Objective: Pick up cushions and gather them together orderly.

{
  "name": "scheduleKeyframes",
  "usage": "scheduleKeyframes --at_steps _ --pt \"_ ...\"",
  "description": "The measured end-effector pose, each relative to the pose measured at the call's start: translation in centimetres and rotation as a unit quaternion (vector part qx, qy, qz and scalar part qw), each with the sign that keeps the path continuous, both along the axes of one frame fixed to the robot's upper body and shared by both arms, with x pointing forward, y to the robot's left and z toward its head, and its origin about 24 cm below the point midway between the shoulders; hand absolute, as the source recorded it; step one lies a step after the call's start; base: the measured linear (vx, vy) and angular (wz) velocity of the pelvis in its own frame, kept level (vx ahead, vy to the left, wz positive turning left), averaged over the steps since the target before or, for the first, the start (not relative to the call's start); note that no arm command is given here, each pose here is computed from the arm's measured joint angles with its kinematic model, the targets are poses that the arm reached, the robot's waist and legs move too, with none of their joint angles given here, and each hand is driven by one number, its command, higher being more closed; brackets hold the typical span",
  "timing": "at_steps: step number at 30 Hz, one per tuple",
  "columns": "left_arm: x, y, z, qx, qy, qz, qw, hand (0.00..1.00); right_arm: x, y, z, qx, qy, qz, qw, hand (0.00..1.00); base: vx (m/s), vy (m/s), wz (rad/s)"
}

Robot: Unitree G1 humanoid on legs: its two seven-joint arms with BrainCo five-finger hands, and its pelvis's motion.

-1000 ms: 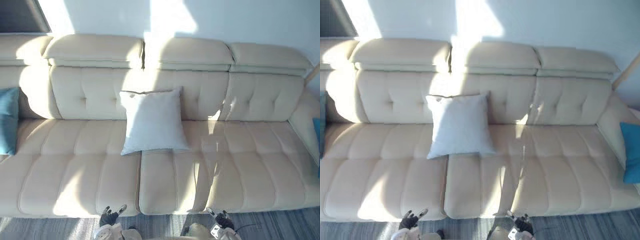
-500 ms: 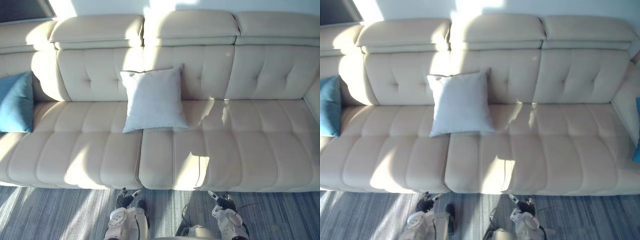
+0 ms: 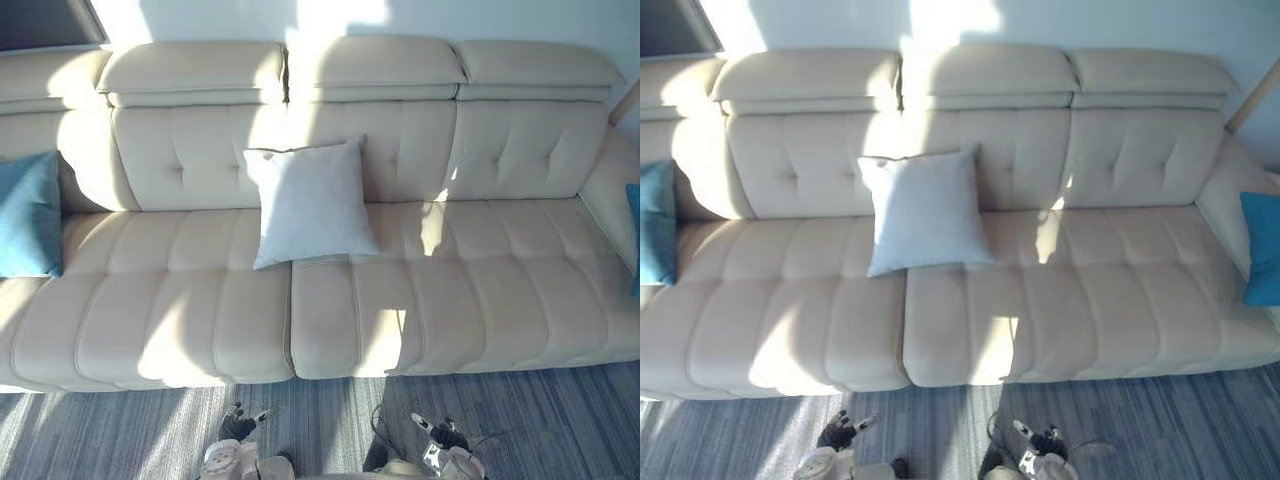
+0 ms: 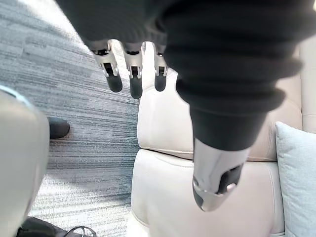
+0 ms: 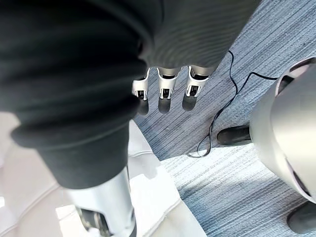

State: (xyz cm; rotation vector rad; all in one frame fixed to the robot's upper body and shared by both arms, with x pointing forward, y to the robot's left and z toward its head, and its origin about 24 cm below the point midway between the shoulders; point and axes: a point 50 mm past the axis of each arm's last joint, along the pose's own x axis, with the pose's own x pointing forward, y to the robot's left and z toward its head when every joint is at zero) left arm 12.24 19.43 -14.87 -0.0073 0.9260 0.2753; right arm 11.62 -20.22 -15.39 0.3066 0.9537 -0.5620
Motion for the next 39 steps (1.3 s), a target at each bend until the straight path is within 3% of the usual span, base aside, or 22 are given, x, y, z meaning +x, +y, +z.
scheduleKeyframes --at_steps 6,25,39 --pt "-2.6 0.7 -0.9 0.003 0.045 0.019 0.999 0.0 -0.7 -1.2 -0.2 -0.02 0.024 0.017 0.999 0.0 -0.05 0.015 0.06" --pt "-2.8 1.3 -0.9 0.002 0.053 0.045 0.998 0.0 -1.8 -0.6 -0.6 -0.034 0.071 0.078 0.994 0.0 -0.05 0.014 -0.3" --pt "-0.6 1.4 -0.7 0.023 0.066 -0.018 0.997 0.0 0.2 -1.5 0.1 -0.062 0.054 0.108 0.991 0.0 0.06 -0.047 -1.02"
